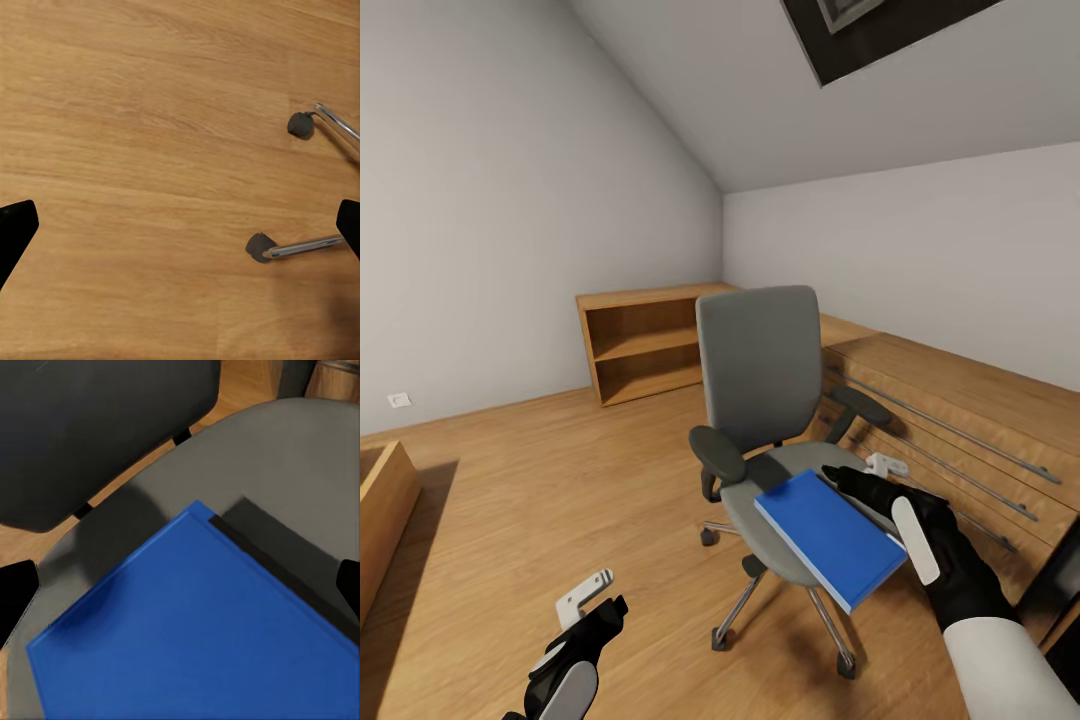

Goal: In the bedroom, organize the workspace by keeping the computer under the desk, ensuring the monitor is on the desk, placing the keyboard on the desk next to the monitor, placing the mouse on the desk next to the keyboard, moving the folder from the swivel chair onto the desk next to the mouse, stacking the notebook on top of the folder with the pen on top of the notebook, and positioning the swivel chair next to the desk.

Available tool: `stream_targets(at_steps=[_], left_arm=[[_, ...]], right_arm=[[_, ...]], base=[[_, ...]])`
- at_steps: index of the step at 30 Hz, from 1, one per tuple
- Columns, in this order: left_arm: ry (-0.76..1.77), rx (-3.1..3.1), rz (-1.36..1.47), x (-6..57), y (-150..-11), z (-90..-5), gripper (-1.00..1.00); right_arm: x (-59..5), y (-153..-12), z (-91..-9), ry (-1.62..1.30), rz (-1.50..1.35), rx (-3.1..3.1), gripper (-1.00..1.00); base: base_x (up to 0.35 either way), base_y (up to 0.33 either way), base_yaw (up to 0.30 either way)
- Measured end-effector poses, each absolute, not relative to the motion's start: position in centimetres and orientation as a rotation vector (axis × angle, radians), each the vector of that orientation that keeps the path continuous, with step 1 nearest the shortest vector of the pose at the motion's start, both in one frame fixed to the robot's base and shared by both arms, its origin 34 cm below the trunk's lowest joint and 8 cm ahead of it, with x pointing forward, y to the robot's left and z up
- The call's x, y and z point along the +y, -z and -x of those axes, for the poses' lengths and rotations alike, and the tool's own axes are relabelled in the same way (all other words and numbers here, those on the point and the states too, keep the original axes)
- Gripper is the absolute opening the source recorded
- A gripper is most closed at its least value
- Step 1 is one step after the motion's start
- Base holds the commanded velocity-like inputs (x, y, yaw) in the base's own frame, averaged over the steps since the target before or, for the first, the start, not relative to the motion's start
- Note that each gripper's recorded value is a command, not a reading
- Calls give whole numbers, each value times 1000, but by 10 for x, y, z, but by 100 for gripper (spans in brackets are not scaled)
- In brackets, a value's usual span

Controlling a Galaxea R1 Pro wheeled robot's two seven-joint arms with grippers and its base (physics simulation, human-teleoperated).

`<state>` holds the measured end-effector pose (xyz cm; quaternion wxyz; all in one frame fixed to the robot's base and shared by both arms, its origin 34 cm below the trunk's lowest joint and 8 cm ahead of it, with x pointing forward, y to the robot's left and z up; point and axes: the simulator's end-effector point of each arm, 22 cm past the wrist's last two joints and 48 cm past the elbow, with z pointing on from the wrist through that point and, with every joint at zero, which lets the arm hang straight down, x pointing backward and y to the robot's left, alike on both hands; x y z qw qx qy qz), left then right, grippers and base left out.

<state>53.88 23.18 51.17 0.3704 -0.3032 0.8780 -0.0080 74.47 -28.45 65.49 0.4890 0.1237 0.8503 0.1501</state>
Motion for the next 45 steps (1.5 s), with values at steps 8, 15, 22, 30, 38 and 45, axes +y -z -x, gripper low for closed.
stream_targets(at_steps=[8,15,22,30,38,45], left_arm=[[21,2252,778,232,-512,-539,100],[20,2254,779,233,-511,-539,100],[21,2254,779,232,-511,-539,100],[24,2245,778,233,-515,-540,100],[31,2234,776,232,-520,-541,100],[37,2225,774,232,-525,-542,100]], right_arm=[[-280,-663,-746,-376,-297,2048,100],[-273,-680,-745,-431,-307,1998,100],[-268,-694,-739,-470,-310,1954,100],[-268,-700,-734,-474,-307,1939,100],[-269,-707,-733,-470,-303,1923,100],[-269,-714,-732,-469,-300,1912,100]], base=[[0,0,0],[-88,36,-7],[-272,130,-107],[-295,142,-37],[-293,174,-2],[-232,237,-58]])
